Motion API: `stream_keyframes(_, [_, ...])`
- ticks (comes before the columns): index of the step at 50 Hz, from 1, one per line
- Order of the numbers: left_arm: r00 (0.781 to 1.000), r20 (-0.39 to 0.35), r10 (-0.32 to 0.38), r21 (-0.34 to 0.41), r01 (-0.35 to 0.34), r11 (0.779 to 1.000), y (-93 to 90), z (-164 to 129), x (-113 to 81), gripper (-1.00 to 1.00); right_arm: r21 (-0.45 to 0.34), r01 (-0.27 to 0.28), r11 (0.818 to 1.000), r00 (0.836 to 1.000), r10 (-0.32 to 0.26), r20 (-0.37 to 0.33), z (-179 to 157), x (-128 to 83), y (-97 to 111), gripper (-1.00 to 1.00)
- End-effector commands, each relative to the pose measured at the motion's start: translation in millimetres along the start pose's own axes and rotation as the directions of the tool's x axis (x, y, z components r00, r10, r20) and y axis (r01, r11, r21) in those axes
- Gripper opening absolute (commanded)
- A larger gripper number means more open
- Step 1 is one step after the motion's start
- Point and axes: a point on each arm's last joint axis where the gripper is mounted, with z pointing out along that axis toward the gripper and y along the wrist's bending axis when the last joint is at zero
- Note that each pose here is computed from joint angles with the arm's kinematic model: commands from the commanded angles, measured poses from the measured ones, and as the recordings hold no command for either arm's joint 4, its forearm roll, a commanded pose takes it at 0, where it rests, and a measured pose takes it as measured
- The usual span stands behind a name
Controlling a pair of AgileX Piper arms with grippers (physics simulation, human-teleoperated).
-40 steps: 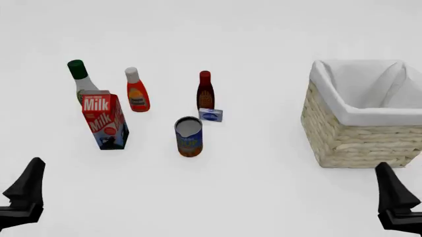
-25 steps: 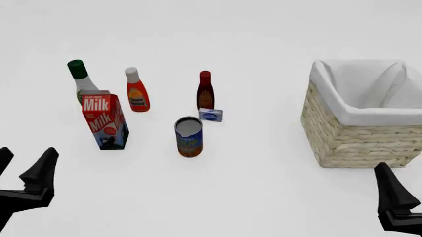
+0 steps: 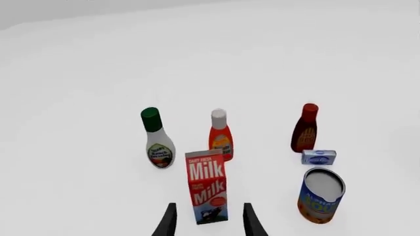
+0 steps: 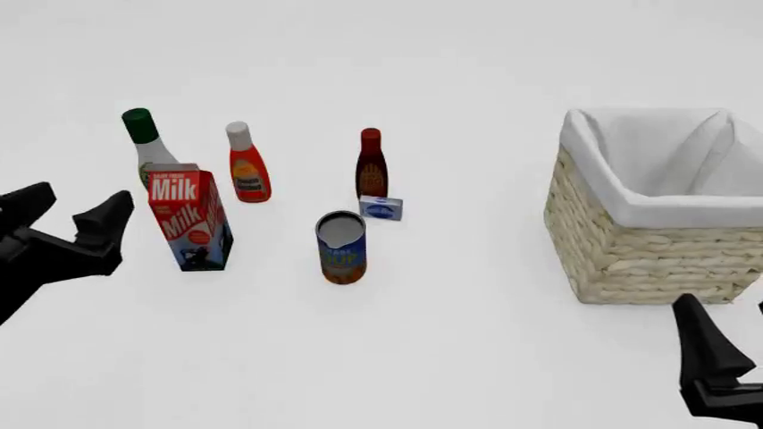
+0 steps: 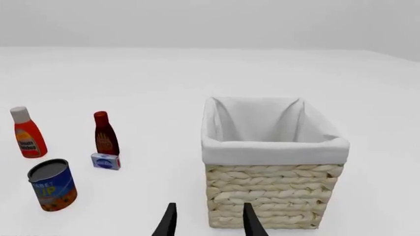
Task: Pick the ketchup and place it in the basket.
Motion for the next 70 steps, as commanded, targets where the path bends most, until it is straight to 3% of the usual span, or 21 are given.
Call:
stream_keyframes(1, [0.998,-0.045,0.048,0.041,-0.046,0.998,-2.8,24,-42.4,1.00,-0.003,0.011,1.000,1.000,-0.011,-0.011,3,0,0,1.00])
stream_keyframes(8, [0.996,-0.092,0.020,0.082,-0.013,0.997,-9.7,44,-64.6,1.00,0.000,0.013,1.000,1.000,-0.013,-0.017,5,1,0,1.00])
stream_keyframes(13, [0.993,-0.111,0.037,0.100,-0.026,0.995,-12.5,55,-81.7,1.00,-0.006,0.011,1.000,1.000,-0.011,-0.025,6,1,0,1.00])
stream_keyframes(15, [0.989,-0.116,0.097,0.097,-0.086,0.992,-10.3,61,-85.6,1.00,-0.010,0.007,1.000,1.000,-0.007,-0.023,7,1,1,1.00])
stream_keyframes(19, [0.987,-0.134,0.093,0.085,-0.082,0.993,-7.0,73,-95.0,1.00,-0.013,0.002,1.000,1.000,-0.002,-0.018,6,1,1,1.00])
stream_keyframes(20, [0.983,-0.137,0.118,0.073,-0.109,0.991,-3.1,77,-96.2,1.00,-0.015,0.002,1.000,1.000,-0.002,-0.019,6,0,1,1.00])
stream_keyframes(23, [0.986,-0.138,0.095,0.087,-0.083,0.993,-7.3,83,-103.0,1.00,-0.017,0.001,1.000,1.000,-0.001,-0.022,7,1,1,1.00])
stream_keyframes(24, [0.983,-0.174,0.059,0.110,-0.040,0.993,-14.5,92,-103.2,1.00,-0.018,0.001,1.000,1.000,-0.001,-0.023,8,1,1,1.00])
stream_keyframes(26, [0.984,-0.160,0.076,0.100,-0.061,0.993,-11.2,94,-108.0,1.00,-0.020,-0.001,1.000,1.000,0.001,-0.023,8,1,1,1.00])
stream_keyframes(30, [0.980,-0.192,0.043,0.119,-0.020,0.993,-18.3,109,-115.9,1.00,-0.018,-0.002,1.000,1.000,0.001,-0.019,8,0,1,1.00])
stream_keyframes(40, [0.973,-0.230,0.034,0.137,-0.002,0.991,-26.5,142,-134.5,1.00,-0.015,0.004,1.000,1.000,-0.005,-0.026,9,0,1,1.00])
stream_keyframes(44, [0.972,-0.231,0.039,0.133,-0.008,0.991,-25.3,149,-136.4,1.00,-0.015,0.003,1.000,1.000,-0.003,-0.026,9,1,1,1.00])
stream_keyframes(47, [0.958,-0.285,0.023,0.125,0.013,0.992,-25.5,169,-129.8,1.00,-0.012,0.006,1.000,1.000,-0.006,-0.025,9,1,1,1.00])
stream_keyframes(49, [0.958,-0.282,0.043,0.108,-0.012,0.994,-17.8,176,-127.9,1.00,-0.011,0.008,1.000,1.000,-0.008,-0.023,9,0,1,1.00])
stream_keyframes(51, [0.956,-0.291,0.027,0.122,0.009,0.992,-25.5,181,-127.0,1.00,-0.008,0.011,1.000,1.000,-0.011,-0.021,8,0,1,1.00])
stream_keyframes(62, [0.957,-0.290,0.033,0.109,-0.001,0.994,-21.1,204,-133.9,1.00,-0.009,0.005,1.000,1.000,-0.006,-0.028,10,1,1,1.00])
stream_keyframes(70, [0.951,-0.308,0.029,0.103,0.003,0.995,-20.9,225,-125.0,1.00,-0.010,0.004,1.000,1.000,-0.004,-0.031,11,1,1,1.00])
